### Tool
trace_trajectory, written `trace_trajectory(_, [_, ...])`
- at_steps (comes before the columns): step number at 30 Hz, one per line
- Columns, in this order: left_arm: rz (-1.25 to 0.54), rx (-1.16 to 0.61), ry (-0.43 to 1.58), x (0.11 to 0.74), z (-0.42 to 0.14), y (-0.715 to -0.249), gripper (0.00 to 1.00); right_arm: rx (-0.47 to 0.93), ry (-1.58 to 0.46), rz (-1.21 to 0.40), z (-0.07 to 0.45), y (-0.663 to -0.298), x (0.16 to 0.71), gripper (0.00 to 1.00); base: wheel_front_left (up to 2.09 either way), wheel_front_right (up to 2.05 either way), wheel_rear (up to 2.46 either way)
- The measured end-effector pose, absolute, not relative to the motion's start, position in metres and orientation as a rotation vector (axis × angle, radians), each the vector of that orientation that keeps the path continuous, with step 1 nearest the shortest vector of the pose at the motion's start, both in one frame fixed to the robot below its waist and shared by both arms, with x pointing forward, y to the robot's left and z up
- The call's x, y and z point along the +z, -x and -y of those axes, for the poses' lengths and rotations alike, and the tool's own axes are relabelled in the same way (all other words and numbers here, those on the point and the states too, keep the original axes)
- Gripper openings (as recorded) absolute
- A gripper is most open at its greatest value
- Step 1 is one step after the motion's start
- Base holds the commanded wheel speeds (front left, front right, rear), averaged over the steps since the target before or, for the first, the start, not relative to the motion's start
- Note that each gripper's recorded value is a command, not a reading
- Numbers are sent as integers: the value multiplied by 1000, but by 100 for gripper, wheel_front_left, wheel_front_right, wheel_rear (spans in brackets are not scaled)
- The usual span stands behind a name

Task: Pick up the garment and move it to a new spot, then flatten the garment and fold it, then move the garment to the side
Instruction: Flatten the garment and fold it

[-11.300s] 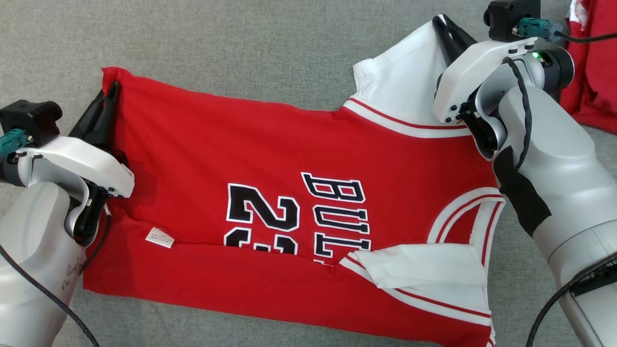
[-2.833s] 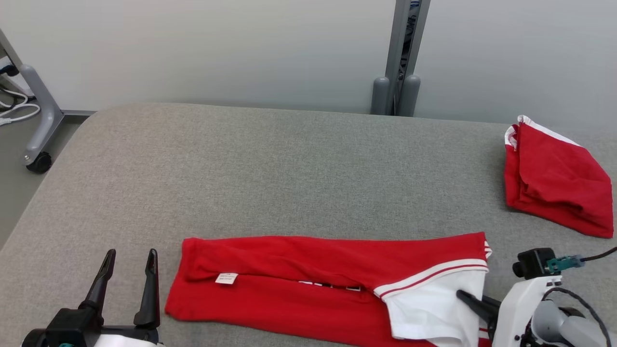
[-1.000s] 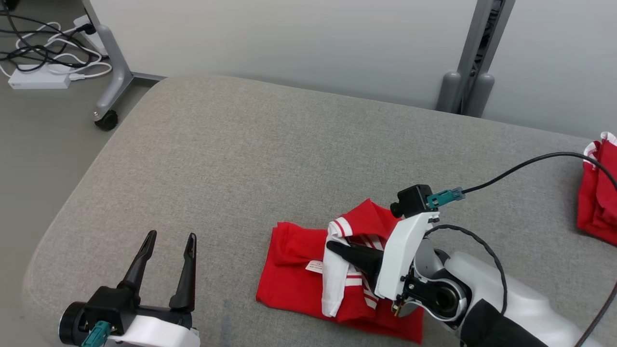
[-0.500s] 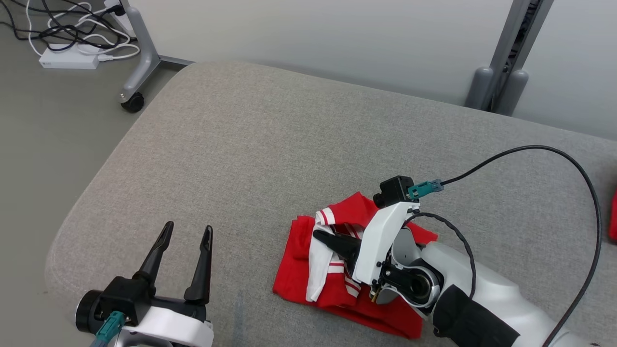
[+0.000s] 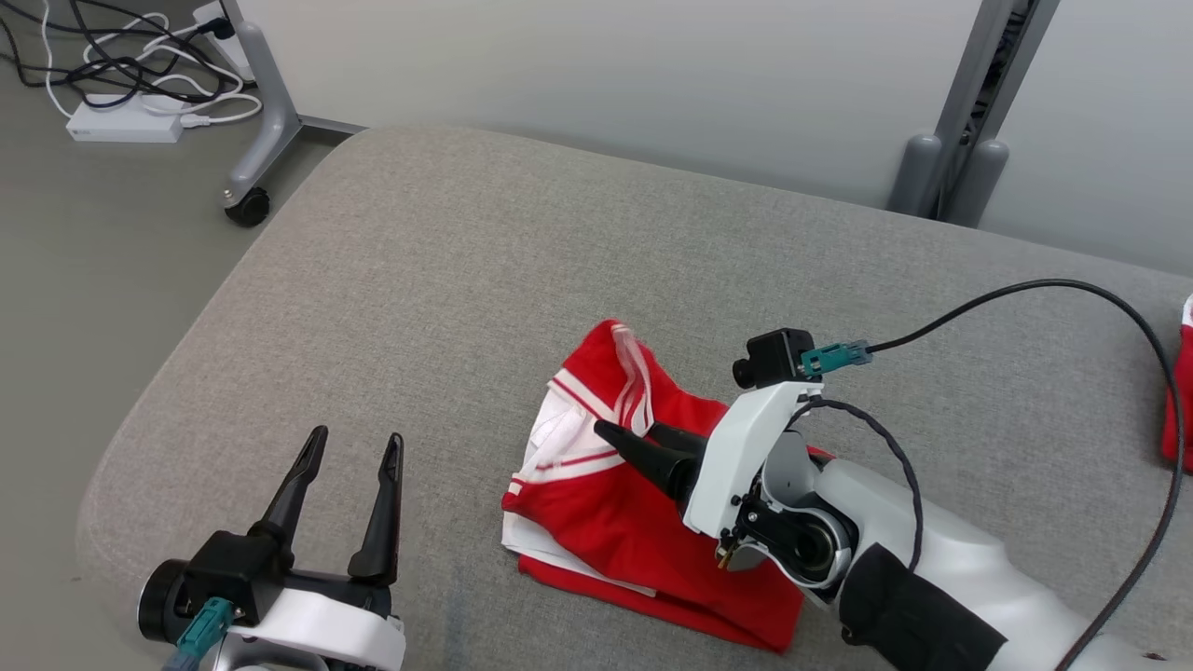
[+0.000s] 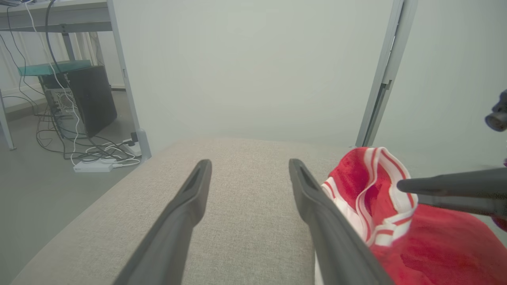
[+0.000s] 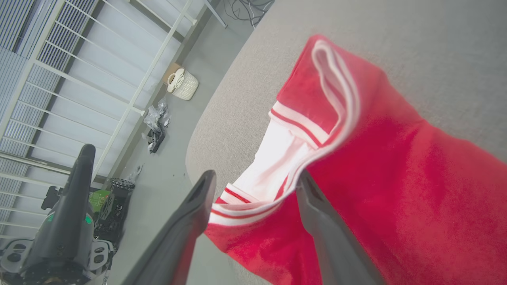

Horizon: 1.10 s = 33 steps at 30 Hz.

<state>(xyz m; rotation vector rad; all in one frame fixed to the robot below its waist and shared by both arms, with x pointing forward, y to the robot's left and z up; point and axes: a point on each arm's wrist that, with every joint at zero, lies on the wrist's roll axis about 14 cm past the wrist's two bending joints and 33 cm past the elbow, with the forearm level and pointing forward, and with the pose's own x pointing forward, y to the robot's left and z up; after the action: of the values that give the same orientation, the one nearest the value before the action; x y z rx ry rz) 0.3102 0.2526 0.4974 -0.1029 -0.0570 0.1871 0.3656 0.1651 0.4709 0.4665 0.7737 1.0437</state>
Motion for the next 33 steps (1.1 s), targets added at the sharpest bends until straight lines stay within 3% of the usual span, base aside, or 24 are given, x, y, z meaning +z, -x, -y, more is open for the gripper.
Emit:
trace_trajectory(10, [69,153,91,502,-248,-318,100,988,-538,-557,-124,-388,496,100,0,0,0])
trace_trajectory(19, [70,141,87,502,-246,-319,100,1007,-603,-490,-113,-378,509,100,0,0,0])
trace_trajectory(25, [75,140,84,503,-247,-317,100,964,-471,-417,-92,-390,496,100,0,0,0])
trace_trajectory(33, [74,136,80,502,-246,-314,100,852,-400,-472,-53,-401,468,100,0,0,0])
